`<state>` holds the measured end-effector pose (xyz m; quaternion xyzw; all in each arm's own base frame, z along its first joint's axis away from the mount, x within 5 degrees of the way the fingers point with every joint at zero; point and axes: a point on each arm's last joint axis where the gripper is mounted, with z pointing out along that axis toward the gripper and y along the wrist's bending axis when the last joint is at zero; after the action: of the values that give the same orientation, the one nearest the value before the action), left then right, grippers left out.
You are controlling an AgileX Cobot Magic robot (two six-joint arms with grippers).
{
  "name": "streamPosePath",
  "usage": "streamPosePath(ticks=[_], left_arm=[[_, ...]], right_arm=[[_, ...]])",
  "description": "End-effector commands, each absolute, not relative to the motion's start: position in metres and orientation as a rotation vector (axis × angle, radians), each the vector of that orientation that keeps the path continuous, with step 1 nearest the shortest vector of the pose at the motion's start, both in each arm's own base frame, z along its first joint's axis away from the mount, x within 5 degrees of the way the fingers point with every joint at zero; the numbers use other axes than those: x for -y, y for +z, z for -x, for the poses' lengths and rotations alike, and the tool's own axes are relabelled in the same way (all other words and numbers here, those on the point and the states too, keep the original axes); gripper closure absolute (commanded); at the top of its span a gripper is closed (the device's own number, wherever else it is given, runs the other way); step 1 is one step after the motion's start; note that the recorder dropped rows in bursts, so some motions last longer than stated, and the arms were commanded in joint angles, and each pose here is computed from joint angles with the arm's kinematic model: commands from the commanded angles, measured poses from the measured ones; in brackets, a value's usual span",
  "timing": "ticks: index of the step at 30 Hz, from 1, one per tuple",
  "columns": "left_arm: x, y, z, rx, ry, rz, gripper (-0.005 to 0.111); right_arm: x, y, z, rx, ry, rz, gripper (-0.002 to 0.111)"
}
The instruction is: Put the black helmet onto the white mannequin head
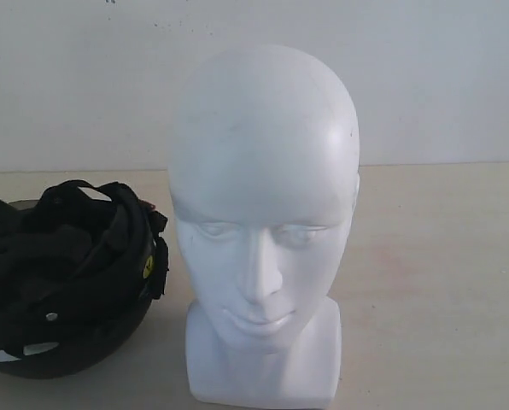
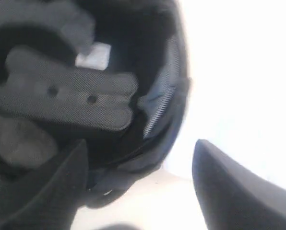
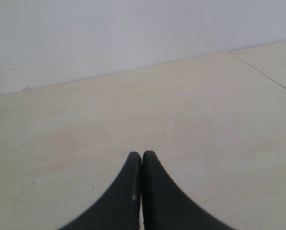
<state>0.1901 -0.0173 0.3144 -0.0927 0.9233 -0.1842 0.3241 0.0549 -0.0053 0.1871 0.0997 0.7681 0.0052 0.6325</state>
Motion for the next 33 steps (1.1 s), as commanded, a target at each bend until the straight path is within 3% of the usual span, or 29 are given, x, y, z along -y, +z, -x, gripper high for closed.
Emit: streamPosePath(ticks=[1,5,15,22,25,27,29,33], left_arm=[[0.019,0.356,-0.184,-2.351,-0.241,-0.422,0.047],[0.019,0.375,-0.179,-2.190,-0.022,-0.938,0.047],[0.006,0.382,-0.192,-2.024,0.362,-1.124,0.047],[0.001,0.373,-0.183,-2.061,0.706,-1.477,0.053],[0.007,0.339,-0.181,-2.026,0.722,-1.717,0.077],[0.005,0.314,-0.182,-2.027,0.765,-1.815,0.086],[-0.002,0.293,-0.181,-2.027,0.878,-1.868,0.087],[0.000,0.271,-0.184,-1.953,0.877,-1.926,0.087]], right_arm=[[0.005,0.188,-0.055,-1.749,0.007,-0.221,0.108],[0.005,0.188,-0.055,-1.749,0.007,-0.221,0.108],[0.005,0.188,-0.055,-1.749,0.007,-0.221,0.108],[0.005,0.188,-0.055,-1.749,0.007,-0.221,0.108],[0.005,0.188,-0.055,-1.749,0.007,-0.221,0.108],[0.005,0.188,-0.055,-1.749,0.007,-0.221,0.108],[0.005,0.188,-0.055,-1.749,0.007,-0.221,0.108],[0.005,0.188,-0.055,-1.749,0.007,-0.221,0.108]])
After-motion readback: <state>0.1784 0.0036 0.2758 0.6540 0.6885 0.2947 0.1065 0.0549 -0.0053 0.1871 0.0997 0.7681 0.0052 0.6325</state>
